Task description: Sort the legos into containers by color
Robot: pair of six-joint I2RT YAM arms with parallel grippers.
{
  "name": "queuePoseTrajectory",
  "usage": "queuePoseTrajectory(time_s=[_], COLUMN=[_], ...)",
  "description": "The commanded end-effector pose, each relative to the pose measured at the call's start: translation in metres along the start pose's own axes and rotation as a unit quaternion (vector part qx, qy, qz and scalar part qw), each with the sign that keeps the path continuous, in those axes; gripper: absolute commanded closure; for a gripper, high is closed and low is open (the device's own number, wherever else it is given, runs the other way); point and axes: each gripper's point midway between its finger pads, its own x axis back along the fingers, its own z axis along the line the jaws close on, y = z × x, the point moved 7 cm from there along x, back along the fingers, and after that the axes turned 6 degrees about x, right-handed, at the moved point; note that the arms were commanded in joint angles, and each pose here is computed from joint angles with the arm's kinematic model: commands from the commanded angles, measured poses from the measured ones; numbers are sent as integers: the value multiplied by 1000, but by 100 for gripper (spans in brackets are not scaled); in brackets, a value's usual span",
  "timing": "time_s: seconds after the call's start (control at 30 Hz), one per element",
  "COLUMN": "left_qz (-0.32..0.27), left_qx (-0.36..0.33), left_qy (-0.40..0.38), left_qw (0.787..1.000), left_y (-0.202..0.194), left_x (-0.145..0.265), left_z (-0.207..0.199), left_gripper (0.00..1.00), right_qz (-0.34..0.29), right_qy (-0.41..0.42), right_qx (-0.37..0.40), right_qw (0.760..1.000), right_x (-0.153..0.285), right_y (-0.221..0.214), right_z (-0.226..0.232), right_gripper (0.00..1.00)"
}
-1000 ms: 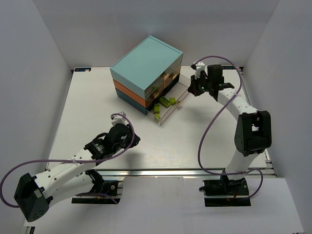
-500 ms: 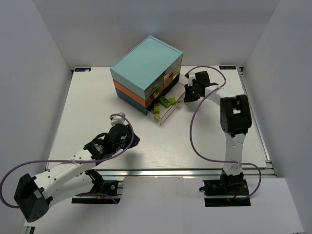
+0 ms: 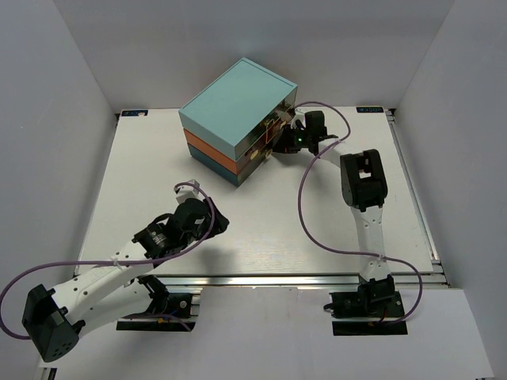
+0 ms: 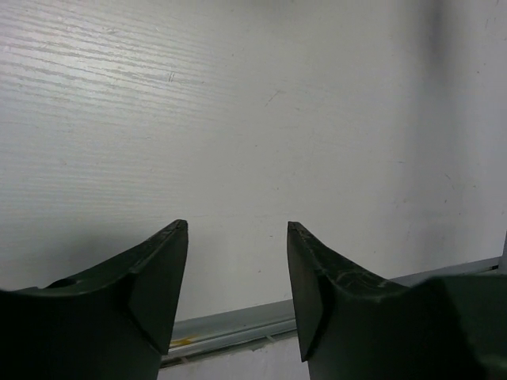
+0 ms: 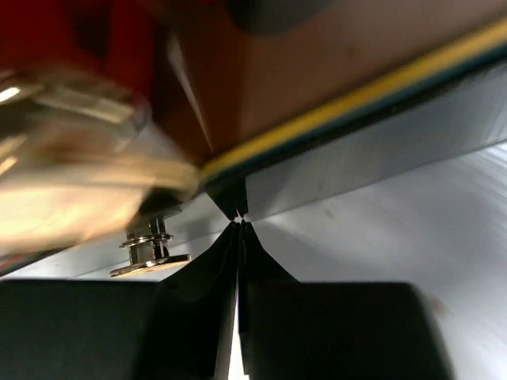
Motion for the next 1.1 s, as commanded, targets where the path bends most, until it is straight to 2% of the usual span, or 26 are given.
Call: queuePoseTrajectory(time_s=[0.0,0.17,0.23,0.27,0.3,0.33,0.37,0.43,0.47,0.6,0.63,0.73,0.83,1.07], left_qz=[-6,-5,-7,-10,-12,-16,-19,-24,-26,-34,-38,-40,-39,-42], left_qx=[11,17,19,19,17,18,17,12,5,-14,-18,-37,-56,-85], left_qy=[-6,-9,-13,-17,-19,-28,-30,-37,-41,-55,-62,-73,-84,-102], left_qw=[1000,1000,1000,1000,1000,999,999,999,999,998,997,996,994,990], left_y=[6,6,6,7,7,9,9,11,12,18,20,24,26,29], left_x=[4,3,2,3,2,2,1,0,-1,-6,-8,-12,-17,-23], left_z=[-9,-11,-13,-14,-14,-17,-17,-19,-21,-29,-33,-42,-50,-61], left_gripper=[36,32,28,24,19,6,2,2,2,2,2,2,2,2], right_qz=[-60,-77,-69,-72,-47,-26,-31,25,20,70,99,90,53,6], right_qy=[55,73,63,50,30,14,2,-9,-19,-58,-68,-104,-126,-170], right_qx=[16,14,16,51,54,65,126,129,165,151,133,125,141,119], right_qw=[997,994,995,995,997,997,992,991,986,984,984,983,981,978], right_x=[-18,-24,-12,0,11,18,37,59,82,128,139,167,196,224], right_y=[32,40,41,50,44,32,43,16,27,11,0,1,6,11], right_z=[17,23,22,26,21,18,23,25,32,46,49,57,70,79], right_gripper=[92,88,86,83,73,68,53,42,32,18,15,13,12,11])
